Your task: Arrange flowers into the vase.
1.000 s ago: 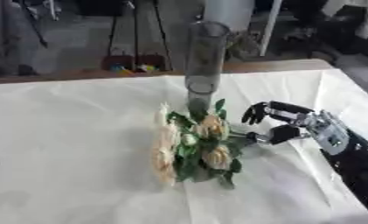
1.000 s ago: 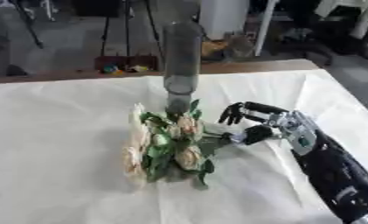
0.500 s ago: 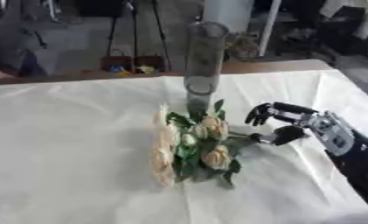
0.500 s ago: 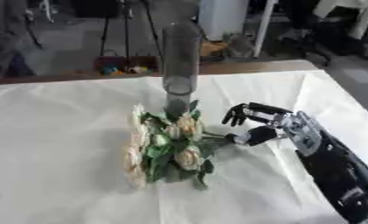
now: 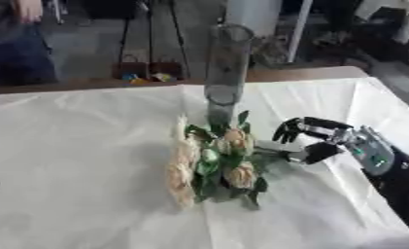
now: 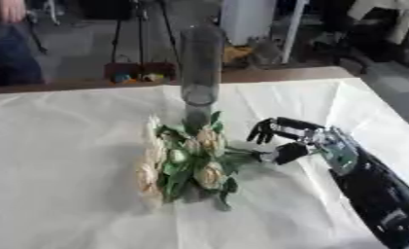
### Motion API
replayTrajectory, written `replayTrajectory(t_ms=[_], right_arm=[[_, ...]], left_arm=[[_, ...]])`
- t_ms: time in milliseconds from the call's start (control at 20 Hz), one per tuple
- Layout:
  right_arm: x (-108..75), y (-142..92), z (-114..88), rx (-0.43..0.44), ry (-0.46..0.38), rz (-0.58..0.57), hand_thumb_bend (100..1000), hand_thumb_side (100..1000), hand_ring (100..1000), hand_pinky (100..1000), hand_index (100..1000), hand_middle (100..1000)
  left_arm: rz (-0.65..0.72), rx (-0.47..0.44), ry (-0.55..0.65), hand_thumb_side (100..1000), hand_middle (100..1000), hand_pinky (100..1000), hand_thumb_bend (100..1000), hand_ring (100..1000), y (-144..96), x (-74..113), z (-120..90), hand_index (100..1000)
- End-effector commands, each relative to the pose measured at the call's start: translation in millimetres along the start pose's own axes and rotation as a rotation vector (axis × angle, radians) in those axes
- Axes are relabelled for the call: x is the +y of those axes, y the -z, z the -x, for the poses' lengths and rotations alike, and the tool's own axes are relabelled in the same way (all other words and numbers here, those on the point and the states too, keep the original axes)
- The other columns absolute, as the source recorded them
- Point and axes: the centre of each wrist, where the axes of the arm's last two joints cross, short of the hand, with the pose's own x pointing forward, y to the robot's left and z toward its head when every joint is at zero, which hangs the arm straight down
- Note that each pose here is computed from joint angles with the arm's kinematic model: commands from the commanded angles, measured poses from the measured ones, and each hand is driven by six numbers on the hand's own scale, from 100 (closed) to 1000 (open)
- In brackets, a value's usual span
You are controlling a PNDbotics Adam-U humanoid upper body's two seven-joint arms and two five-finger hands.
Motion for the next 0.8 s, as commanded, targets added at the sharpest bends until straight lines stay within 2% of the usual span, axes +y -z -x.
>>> replayTrajectory(t_ms=[50, 800], right_arm=[[-11.0, -10.0, 3.7, -0.113, -0.118, -0.172, 324, 442, 724, 710, 794, 768], [-0.6, -14.6, 12.0, -0.081, -0.112, -0.193, 323, 440, 722, 711, 791, 758]], left_arm=[[0.009, -0.016, 0.021, 987, 314, 552, 646, 424, 2.6, 2.9, -5.8, 592], [0.010, -0.015, 0.023, 987, 314, 552, 644, 424, 2.2, 3.0, -5.4, 592]])
